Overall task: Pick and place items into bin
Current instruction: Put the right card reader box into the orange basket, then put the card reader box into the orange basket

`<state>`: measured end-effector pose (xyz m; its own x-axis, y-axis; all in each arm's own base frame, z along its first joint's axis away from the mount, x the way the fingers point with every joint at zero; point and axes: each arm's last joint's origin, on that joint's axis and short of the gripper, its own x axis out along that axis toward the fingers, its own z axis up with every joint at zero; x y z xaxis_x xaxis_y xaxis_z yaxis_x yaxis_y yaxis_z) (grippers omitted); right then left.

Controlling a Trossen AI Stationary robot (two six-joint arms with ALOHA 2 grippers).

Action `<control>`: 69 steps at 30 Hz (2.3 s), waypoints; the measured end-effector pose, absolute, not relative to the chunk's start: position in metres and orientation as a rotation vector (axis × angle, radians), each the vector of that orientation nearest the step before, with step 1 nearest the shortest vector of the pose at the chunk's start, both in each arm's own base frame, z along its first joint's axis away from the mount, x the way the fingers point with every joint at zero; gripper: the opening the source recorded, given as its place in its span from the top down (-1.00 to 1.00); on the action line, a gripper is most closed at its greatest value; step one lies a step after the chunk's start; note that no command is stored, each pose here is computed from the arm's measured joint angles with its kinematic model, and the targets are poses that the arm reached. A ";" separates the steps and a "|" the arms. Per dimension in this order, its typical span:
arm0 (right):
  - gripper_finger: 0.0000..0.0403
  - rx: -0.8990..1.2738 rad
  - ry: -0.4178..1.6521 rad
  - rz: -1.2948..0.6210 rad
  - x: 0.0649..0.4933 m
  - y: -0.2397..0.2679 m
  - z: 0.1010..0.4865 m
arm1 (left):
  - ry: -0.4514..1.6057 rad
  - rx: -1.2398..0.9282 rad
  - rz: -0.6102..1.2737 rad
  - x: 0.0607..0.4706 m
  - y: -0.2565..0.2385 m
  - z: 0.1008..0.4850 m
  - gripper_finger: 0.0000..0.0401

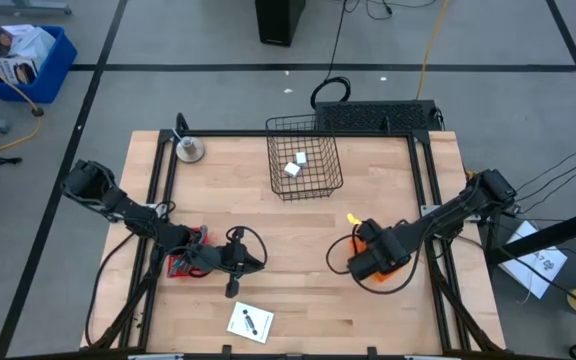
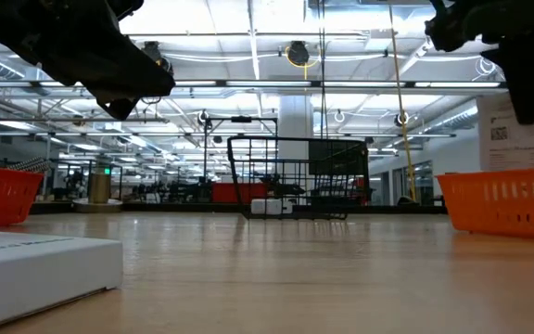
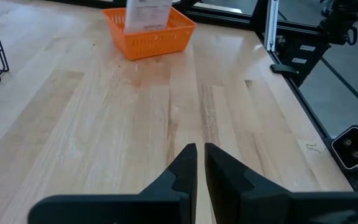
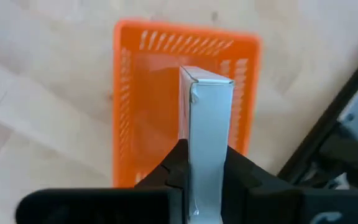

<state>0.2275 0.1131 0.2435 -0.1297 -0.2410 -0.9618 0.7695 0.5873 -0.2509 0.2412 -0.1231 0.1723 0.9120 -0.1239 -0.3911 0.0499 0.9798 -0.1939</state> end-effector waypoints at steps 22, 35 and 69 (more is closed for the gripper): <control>0.26 0.565 1.433 -0.922 0.214 0.103 0.257 | 0.418 -0.179 -0.090 0.241 -0.123 0.172 0.82; 0.29 0.651 0.718 -0.113 0.294 0.153 0.272 | 0.429 -0.310 -0.097 0.241 -0.125 0.172 0.82; 0.99 0.593 0.740 0.276 0.377 0.203 0.149 | 0.905 -0.873 -0.297 0.194 -0.179 0.158 0.96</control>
<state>0.3774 0.2028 0.1492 0.7124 0.4355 -0.5503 -0.0313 0.8031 0.5950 0.1944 -0.1792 0.1577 0.6060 -0.5640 -0.5610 -0.1220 0.6310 -0.7662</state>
